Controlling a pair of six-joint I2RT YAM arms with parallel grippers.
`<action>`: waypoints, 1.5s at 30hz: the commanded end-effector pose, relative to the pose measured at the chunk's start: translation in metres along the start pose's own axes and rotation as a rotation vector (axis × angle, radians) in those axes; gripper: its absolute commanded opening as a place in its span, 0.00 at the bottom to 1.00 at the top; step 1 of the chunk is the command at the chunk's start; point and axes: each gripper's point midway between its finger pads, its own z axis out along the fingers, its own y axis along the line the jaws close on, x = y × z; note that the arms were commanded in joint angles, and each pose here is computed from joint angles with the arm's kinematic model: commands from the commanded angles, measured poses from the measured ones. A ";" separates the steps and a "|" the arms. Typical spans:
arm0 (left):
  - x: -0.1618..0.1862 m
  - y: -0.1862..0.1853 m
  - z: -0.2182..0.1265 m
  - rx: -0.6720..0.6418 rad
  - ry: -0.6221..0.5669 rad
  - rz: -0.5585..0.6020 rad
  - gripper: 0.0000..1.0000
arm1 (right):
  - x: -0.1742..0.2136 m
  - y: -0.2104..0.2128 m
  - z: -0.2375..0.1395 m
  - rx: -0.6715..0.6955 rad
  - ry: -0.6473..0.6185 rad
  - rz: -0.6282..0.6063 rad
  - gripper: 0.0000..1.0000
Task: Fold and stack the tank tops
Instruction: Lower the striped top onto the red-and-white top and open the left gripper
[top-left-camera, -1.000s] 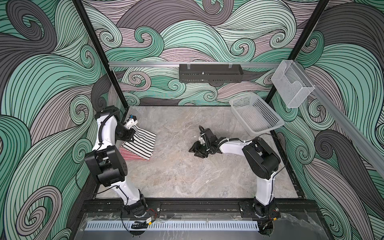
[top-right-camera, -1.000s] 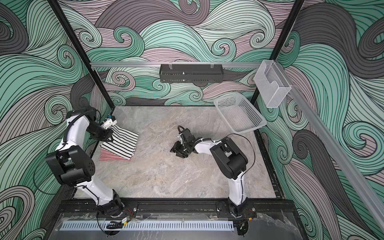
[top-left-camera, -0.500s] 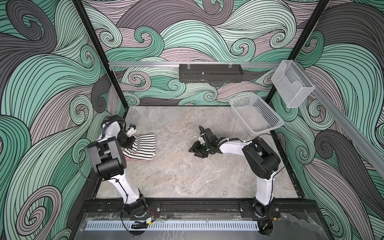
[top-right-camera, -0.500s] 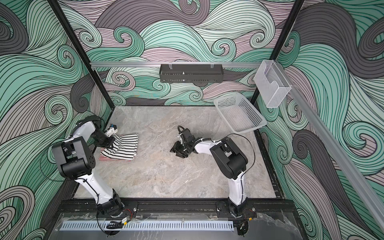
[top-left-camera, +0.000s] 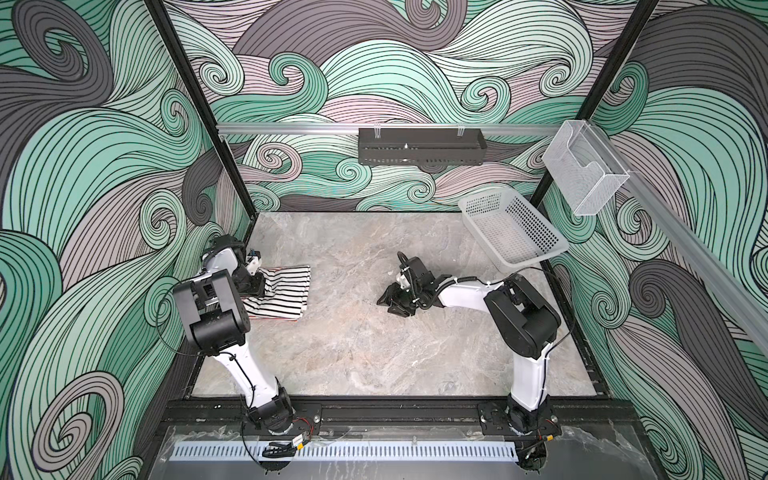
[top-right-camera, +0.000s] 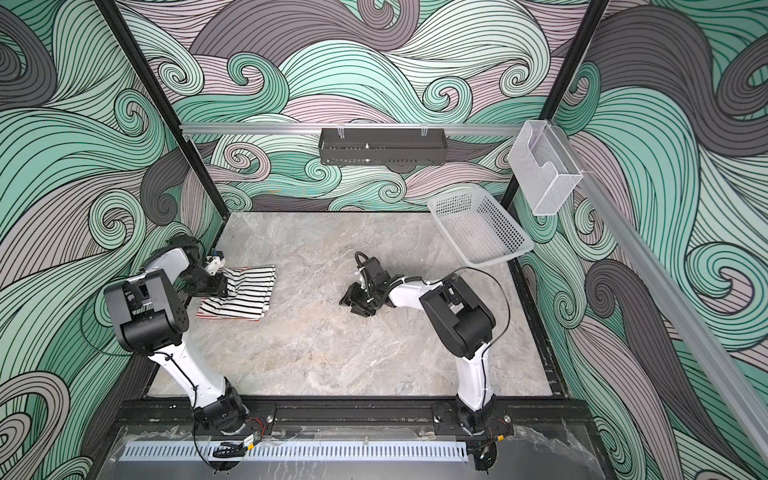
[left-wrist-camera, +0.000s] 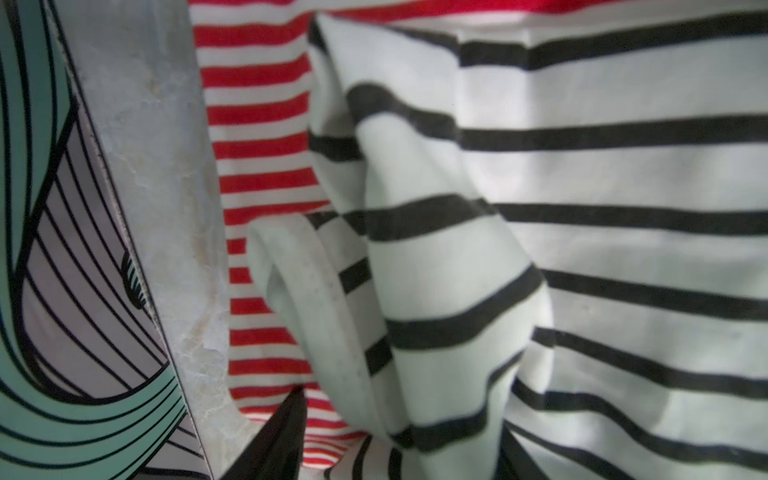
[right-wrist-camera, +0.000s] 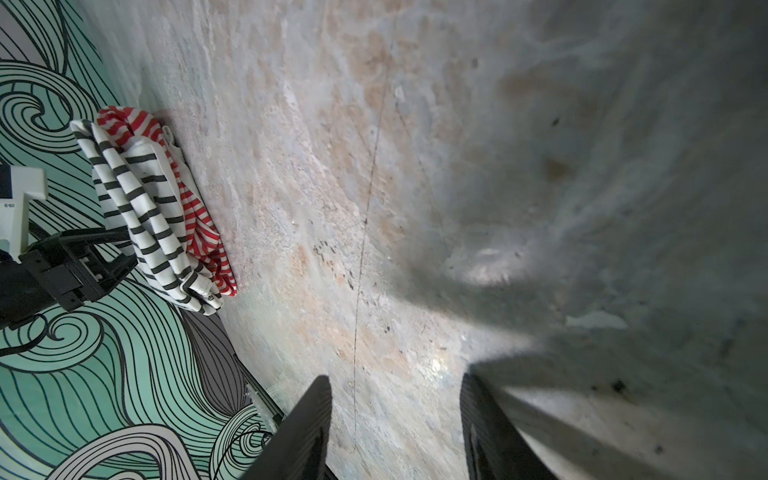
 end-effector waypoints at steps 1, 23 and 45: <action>-0.005 0.016 -0.025 -0.082 -0.077 -0.046 0.60 | 0.003 -0.001 0.002 0.000 0.011 0.013 0.52; -0.001 0.025 -0.016 -0.093 -0.109 -0.084 0.51 | 0.001 0.007 0.001 -0.005 0.020 0.000 0.52; -0.011 0.016 -0.095 -0.051 -0.350 -0.189 0.58 | -0.019 0.026 -0.046 0.027 -0.009 -0.114 0.58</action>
